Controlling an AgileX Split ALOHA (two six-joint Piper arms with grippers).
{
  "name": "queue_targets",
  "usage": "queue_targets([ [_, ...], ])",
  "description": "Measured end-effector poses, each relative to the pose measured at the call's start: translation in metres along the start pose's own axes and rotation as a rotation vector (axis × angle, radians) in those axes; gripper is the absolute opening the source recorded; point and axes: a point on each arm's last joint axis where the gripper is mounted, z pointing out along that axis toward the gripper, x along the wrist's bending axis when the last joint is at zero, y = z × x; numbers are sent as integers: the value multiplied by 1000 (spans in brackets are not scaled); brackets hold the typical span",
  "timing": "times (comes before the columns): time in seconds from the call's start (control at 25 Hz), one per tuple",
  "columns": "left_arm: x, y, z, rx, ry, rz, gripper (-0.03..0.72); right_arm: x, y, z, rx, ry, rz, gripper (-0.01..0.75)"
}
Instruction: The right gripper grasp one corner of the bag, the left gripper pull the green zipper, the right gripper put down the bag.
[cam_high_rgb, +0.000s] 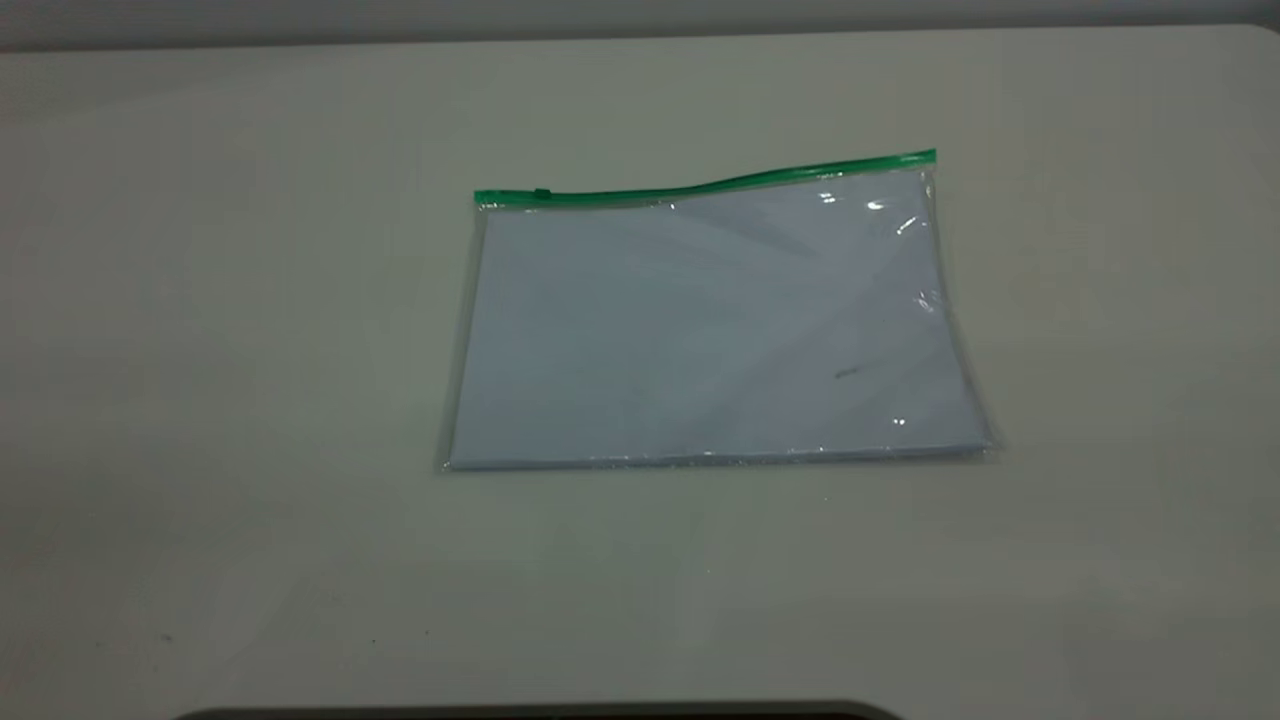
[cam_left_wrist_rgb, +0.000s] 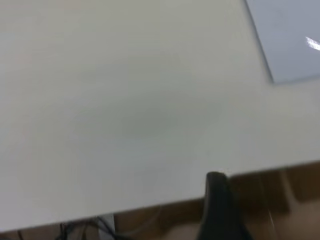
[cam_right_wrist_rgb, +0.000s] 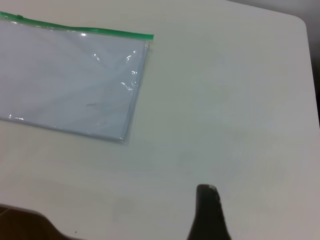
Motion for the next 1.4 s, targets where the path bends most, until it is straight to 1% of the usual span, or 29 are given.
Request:
queue_targets([
  [0.16,-1,-7,-6,-68,13,-4,557,0,0,0,0,0,0,589],
  [0.88,-1,-8,-7,-68,11,-4,557,0,0,0,-2,-2,11,589],
  [0.96,-1,-8,-7,-68,11,-4,557,-2,0,0,-3,-23,42,589],
  [1.24,-1,-8,-7,-67,11,-4,557,-13,-3,0,14,-148,167,589],
  [1.4,-1,-8,-7,-67,11,-4,557,-17,-3,-1,17,-185,193,589],
])
